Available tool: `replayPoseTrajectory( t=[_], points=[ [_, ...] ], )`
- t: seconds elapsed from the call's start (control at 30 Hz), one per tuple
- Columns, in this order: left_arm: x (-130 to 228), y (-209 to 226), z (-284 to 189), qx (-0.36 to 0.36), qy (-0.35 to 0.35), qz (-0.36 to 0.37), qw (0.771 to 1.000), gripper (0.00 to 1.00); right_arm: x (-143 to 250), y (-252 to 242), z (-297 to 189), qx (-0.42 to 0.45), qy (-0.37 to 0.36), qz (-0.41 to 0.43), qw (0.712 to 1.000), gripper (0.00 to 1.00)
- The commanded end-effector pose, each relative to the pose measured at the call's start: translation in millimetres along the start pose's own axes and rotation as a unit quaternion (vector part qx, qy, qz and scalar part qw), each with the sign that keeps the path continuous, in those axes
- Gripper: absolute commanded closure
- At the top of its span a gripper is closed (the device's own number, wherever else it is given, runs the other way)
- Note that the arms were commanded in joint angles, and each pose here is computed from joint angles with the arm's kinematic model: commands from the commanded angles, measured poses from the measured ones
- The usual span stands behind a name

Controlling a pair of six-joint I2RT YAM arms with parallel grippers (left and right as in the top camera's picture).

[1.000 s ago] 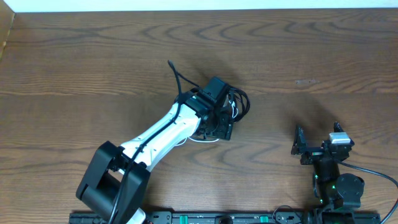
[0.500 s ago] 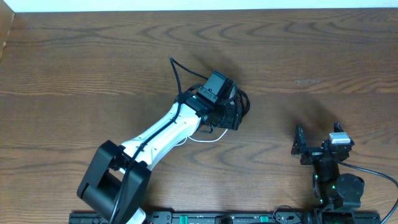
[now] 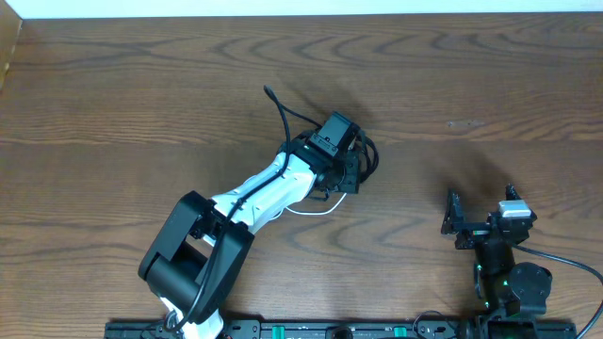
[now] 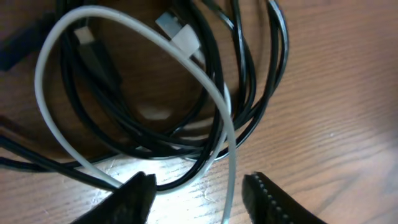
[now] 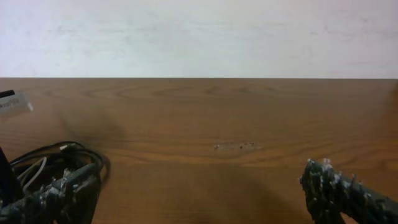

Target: Untangle cables

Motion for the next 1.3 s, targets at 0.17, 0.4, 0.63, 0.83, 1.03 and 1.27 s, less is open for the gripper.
replayPoseTrajectory(
  t=[0.17, 0.4, 0.63, 0.83, 1.03, 1.27],
  points=[
    [-13.1, -6.7, -2.8, 0.009, -0.026, -0.021, 0.999, 0.80, 1.7, -0.2, 0.1, 0.002, 0.003, 0.001, 1.000, 0.01],
    [-15.0, -11.1, -8.4, 0.019, -0.029, -0.037, 0.999, 0.93, 1.7, -0.2, 0.1, 0.002, 0.003, 0.001, 1.000, 0.01],
    [-38.6, -38.2, -65.9, 0.066, -0.095, -0.058, 0.992, 0.93, 1.7, -0.2, 0.1, 0.002, 0.003, 0.001, 1.000, 0.01],
    [-59.9, -73.1, -161.1, 0.153, -0.198, -0.073, 0.965, 0.93, 1.7, -0.2, 0.1, 0.002, 0.003, 0.001, 1.000, 0.01],
    [-66.2, -102.6, -270.3, 0.258, -0.309, -0.070, 0.913, 0.92, 1.7, -0.2, 0.1, 0.002, 0.003, 0.001, 1.000, 0.01],
    [-55.5, -119.9, -371.7, 0.354, -0.403, -0.052, 0.843, 0.93, 1.7, -0.2, 0.1, 0.002, 0.003, 0.001, 1.000, 0.01]
  ],
)
Point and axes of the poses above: each gripper's point midway between its finger pads, its own z axis out along the fingers, its own y axis along the line the jaws close on, x = y × z, the point moved 1 cm from there along -z, back along the fingers
